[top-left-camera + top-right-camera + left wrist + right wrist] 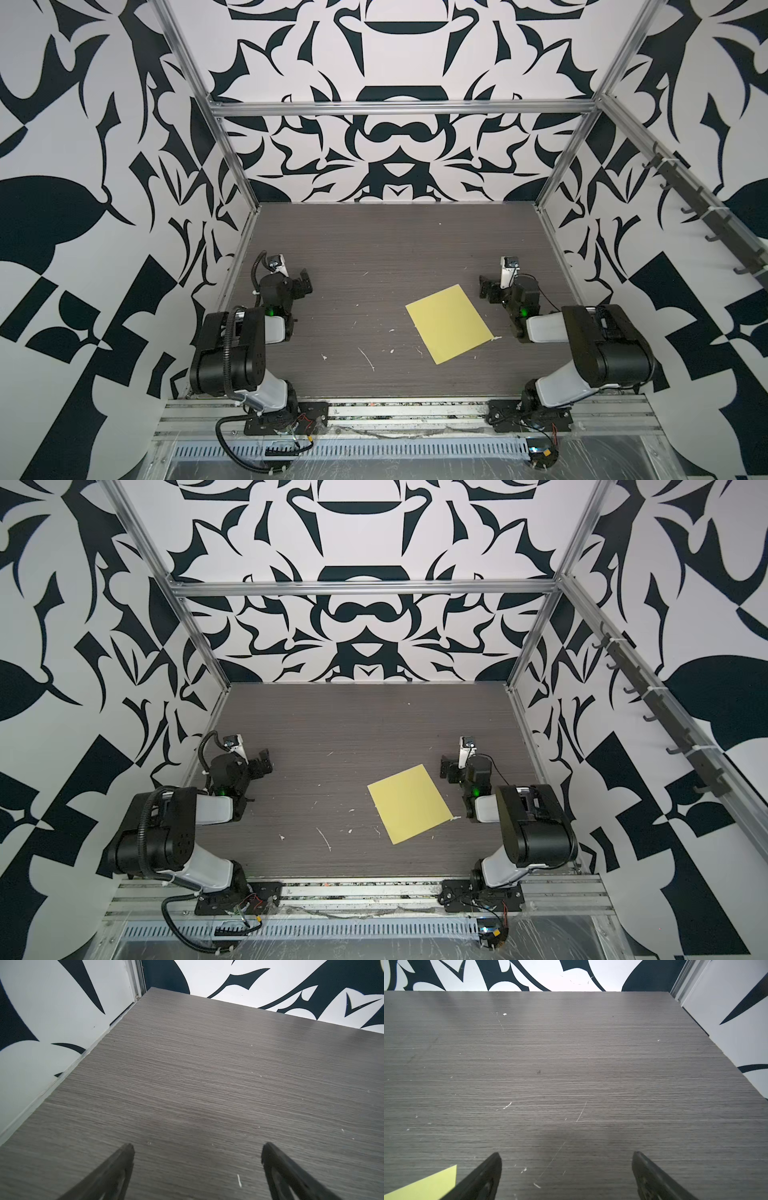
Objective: Fold a paper plane with a square sheet of paper (pick it up from the middle)
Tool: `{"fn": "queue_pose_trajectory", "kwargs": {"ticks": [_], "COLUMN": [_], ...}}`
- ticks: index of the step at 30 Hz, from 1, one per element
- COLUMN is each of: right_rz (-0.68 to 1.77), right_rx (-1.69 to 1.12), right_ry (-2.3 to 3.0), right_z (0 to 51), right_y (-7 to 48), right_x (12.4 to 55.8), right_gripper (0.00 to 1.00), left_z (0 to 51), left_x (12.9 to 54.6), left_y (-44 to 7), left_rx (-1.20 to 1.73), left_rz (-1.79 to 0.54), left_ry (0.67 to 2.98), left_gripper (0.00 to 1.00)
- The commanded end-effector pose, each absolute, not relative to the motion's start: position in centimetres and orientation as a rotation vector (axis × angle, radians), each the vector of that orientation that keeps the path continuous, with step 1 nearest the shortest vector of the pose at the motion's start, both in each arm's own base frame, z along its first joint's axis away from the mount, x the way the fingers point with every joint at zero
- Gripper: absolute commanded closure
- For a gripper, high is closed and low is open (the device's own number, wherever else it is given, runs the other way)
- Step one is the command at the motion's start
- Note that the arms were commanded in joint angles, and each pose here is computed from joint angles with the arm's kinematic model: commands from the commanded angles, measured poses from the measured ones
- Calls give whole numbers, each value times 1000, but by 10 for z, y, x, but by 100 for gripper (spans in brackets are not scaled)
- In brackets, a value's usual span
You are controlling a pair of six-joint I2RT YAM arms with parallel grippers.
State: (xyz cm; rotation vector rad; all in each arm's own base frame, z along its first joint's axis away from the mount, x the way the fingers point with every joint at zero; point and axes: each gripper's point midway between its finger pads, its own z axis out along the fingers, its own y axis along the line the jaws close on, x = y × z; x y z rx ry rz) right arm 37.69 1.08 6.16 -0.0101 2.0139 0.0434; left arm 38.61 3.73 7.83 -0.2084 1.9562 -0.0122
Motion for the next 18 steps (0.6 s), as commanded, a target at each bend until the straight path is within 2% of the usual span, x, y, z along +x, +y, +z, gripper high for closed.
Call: {"fn": "queue_pose_trajectory", "kwargs": {"ticks": [1,18], "right_rz": [42,42], "right_rx": [-23,-31], "right_ry": [1953,1959], "right_z": [79,78], "right_y": [13,13], "right_x": [388,388], "right_gripper": [0,0], "left_z": [89,89], "left_x": [394,394], "left_y": [39,38], "left_rx": [-217,-207], "left_rz": [-19,-17], "left_ry": [1917,1923], "left_gripper": [0,1]}}
